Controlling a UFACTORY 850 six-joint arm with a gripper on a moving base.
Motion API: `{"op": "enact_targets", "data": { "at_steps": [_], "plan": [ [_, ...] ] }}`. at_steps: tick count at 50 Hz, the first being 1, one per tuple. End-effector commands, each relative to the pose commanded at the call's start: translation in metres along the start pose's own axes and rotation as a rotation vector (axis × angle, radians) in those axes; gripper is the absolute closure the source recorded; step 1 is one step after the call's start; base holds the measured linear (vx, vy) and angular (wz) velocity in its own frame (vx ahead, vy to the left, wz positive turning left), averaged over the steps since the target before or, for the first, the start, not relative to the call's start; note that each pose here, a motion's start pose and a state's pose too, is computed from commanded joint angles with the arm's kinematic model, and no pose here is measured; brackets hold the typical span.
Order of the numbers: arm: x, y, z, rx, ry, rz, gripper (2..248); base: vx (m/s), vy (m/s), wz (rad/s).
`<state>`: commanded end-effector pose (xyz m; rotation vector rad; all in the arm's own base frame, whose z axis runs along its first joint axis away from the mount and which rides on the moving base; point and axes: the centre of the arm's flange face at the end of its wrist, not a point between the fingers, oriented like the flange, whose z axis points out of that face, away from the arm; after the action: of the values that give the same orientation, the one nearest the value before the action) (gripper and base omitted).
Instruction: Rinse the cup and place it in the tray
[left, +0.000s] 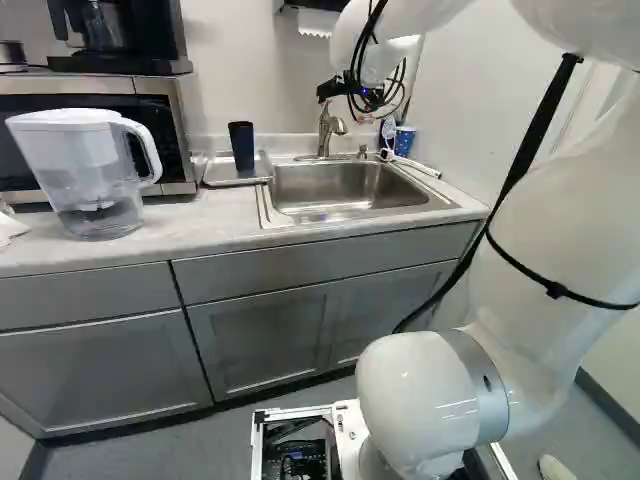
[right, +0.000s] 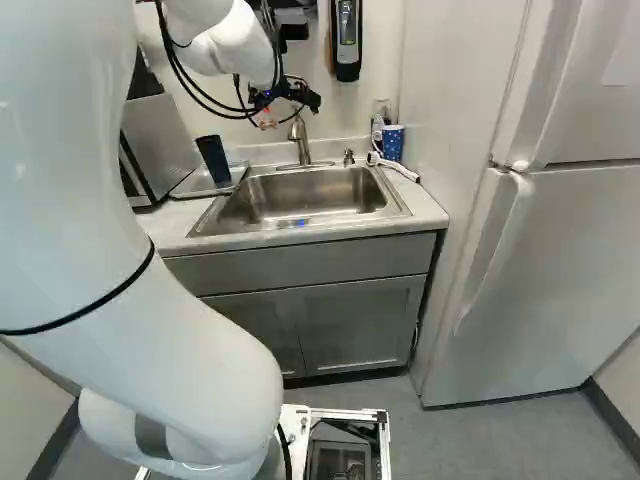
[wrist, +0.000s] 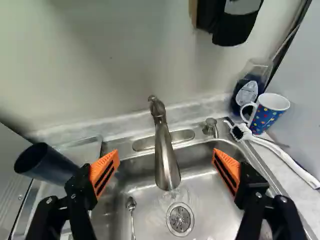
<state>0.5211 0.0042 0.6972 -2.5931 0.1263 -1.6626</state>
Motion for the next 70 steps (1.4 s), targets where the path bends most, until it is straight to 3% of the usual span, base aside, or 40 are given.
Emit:
{"op": "enact_targets", "data": {
  "at_steps": [26, 39, 70],
  "plan": [
    [0.020, -0.003, -0.002, 0.036, 0.229, 0.001, 3, 0.000, 0.000, 0.000],
    [0.024, -0.007, 0.005, 0.042, 0.228, -0.001, 3, 0.000, 0.000, 0.000],
    [0.043, -0.039, 0.058, 0.089, 0.227, -0.017, 3, 0.000, 0.000, 0.000]
  ]
}}
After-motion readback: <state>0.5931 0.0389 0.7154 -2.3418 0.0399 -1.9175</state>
